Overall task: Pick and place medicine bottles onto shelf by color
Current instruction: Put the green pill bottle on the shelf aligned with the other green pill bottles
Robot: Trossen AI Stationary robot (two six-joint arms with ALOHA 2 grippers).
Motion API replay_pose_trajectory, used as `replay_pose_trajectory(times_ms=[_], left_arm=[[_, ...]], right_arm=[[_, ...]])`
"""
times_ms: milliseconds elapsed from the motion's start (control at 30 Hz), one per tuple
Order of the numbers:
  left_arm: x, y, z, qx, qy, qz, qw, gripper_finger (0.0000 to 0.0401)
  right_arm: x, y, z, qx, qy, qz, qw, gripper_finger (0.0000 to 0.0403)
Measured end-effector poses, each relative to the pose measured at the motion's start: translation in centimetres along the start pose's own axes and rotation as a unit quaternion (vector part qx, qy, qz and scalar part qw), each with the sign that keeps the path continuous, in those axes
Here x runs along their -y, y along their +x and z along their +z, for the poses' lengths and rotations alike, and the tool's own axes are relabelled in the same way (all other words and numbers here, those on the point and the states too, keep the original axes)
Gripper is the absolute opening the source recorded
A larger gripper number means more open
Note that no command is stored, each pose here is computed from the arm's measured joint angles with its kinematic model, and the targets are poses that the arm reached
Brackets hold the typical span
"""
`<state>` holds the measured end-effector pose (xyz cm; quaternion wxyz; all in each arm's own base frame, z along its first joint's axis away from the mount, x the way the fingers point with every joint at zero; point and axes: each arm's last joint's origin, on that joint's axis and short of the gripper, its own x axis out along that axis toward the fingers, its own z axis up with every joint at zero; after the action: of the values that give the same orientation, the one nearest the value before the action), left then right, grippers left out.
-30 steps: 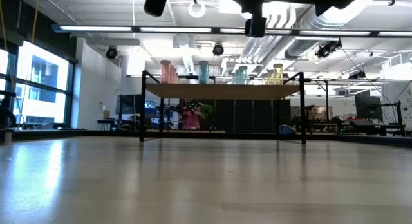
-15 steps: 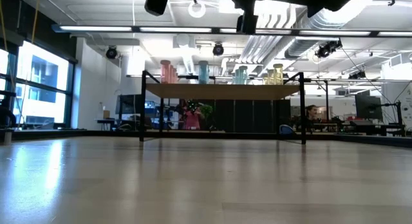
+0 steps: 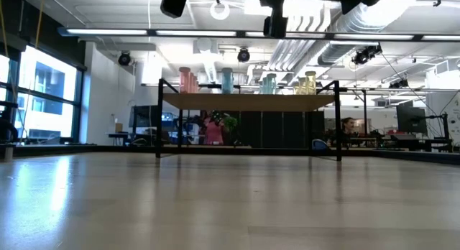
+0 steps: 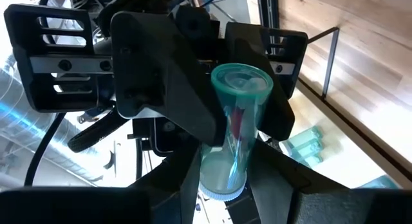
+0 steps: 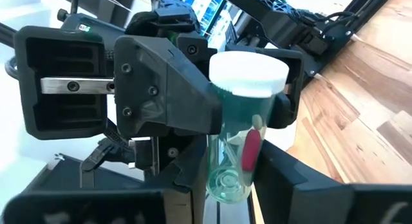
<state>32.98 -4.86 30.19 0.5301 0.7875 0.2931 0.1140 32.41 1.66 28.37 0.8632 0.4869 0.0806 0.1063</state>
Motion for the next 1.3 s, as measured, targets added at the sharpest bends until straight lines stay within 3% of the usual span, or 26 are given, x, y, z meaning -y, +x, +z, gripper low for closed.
replay_pose_trajectory(times_ms=[267, 467, 800, 1067, 1300], left_arm=[[0.0, 0.0, 0.0, -0.004, -0.001, -0.001, 1.000, 0.0112], [0.0, 0.0, 0.0, -0.008, -0.012, -0.003, 1.000, 0.0142], [0.1, 0.0, -0.4, -0.074, -0.158, -0.010, 0.985, 0.0208], [0.3, -0.1, -0.7, -0.129, -0.222, -0.009, 0.967, 0.0211], [0.3, -0.1, -0.7, -0.134, -0.274, -0.002, 0.952, 0.0211]], right_arm=[[0.0, 0.0, 0.0, 0.000, -0.001, -0.002, 1.000, 0.0093], [0.0, 0.0, 0.0, -0.001, -0.003, -0.003, 1.000, 0.0094], [0.4, -0.2, 0.5, 0.004, -0.027, -0.011, 1.000, 0.0094], [1.5, -0.5, 1.0, -0.006, -0.052, -0.049, 0.997, 0.0094], [1.8, -1.3, 1.4, -0.022, -0.136, -0.082, 0.987, 0.0094]])
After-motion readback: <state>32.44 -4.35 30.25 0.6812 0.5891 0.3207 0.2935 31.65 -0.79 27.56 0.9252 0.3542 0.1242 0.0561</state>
